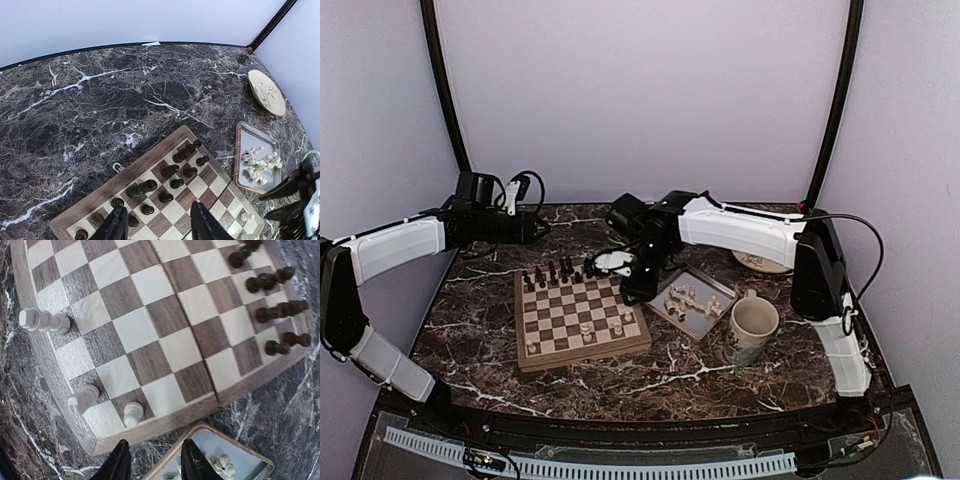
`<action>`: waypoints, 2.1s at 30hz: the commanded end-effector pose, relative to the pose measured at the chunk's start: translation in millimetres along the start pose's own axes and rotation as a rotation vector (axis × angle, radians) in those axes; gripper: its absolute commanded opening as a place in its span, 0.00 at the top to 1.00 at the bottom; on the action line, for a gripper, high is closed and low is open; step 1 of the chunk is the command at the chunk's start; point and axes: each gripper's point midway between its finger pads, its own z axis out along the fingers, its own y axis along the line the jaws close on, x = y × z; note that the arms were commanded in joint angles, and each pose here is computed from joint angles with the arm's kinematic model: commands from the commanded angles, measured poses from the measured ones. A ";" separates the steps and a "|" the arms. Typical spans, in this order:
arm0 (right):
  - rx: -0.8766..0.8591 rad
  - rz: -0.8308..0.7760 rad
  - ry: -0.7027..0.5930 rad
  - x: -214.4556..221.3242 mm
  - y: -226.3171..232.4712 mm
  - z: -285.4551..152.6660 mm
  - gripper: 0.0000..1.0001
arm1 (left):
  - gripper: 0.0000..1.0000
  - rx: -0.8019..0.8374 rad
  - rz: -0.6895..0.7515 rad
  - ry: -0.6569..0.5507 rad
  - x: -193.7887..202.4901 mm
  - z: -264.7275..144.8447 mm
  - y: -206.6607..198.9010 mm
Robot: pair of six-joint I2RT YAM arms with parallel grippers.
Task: Set up the chess pieces on the board
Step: Pick up the pawn from the storage box.
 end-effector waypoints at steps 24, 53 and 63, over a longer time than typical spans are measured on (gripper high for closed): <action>0.021 0.339 0.009 104.7 -96.1 -18.0 0.69 | 0.55 0.020 0.013 0.010 -0.1 -0.3 -2.1; 0.042 0.402 0.172 150.5 -92.4 6.4 0.81 | 0.55 0.033 0.007 0.010 0.1 -0.4 -4.3; 0.027 0.422 0.189 157.7 -95.4 15.3 0.82 | 0.55 0.032 0.010 0.006 -0.9 -1.6 -4.7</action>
